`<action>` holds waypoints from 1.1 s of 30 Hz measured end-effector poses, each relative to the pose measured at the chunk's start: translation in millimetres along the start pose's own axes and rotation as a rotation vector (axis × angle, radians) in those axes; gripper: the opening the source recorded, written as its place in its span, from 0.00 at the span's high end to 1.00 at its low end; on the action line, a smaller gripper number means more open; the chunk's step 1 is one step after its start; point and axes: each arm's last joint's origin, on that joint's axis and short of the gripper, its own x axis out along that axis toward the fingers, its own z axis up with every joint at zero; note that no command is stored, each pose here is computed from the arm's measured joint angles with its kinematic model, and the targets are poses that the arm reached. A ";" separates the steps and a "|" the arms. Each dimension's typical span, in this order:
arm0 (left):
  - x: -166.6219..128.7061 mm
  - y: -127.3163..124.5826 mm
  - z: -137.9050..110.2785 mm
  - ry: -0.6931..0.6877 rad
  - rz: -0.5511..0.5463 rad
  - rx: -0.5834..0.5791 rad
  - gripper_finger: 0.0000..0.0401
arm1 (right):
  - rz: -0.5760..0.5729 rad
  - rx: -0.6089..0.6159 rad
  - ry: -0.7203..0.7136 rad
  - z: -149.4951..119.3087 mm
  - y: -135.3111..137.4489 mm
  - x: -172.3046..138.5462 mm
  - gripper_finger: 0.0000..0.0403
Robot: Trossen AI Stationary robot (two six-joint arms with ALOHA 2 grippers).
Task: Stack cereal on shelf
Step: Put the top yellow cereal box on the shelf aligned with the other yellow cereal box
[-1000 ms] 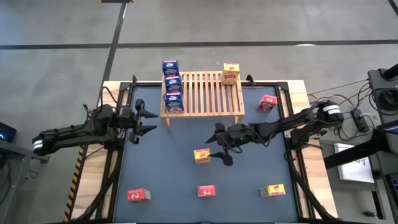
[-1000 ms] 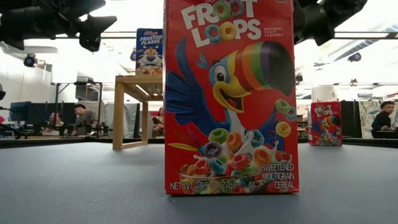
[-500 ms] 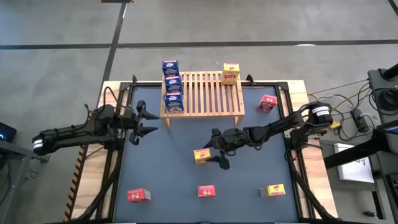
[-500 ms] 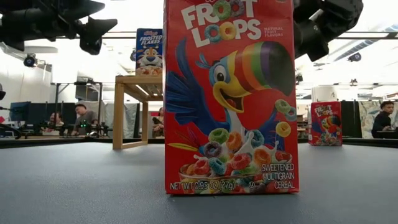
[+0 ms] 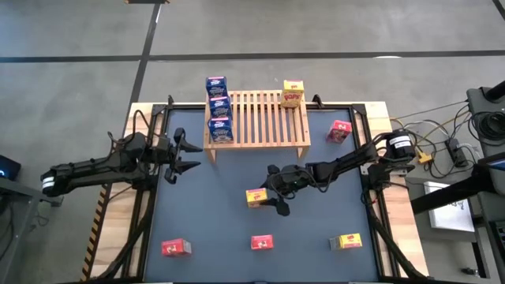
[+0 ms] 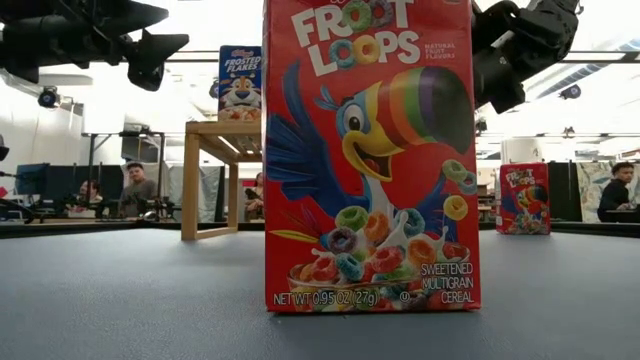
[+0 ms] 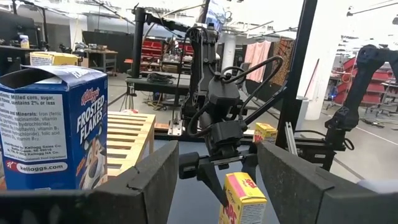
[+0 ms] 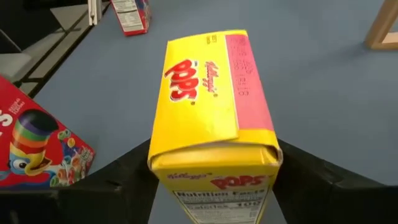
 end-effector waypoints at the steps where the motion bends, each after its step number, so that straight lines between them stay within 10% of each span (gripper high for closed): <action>1: 0.0 0.0 -0.1 0.000 0.000 0.000 0.49 | 0.000 0.000 0.000 0.0 0.0 0.0 0.40; 33: 3.6 1.1 0.7 -0.016 -0.004 -0.040 0.49 | -0.033 -0.104 -0.184 54.8 2.1 -60.0 0.55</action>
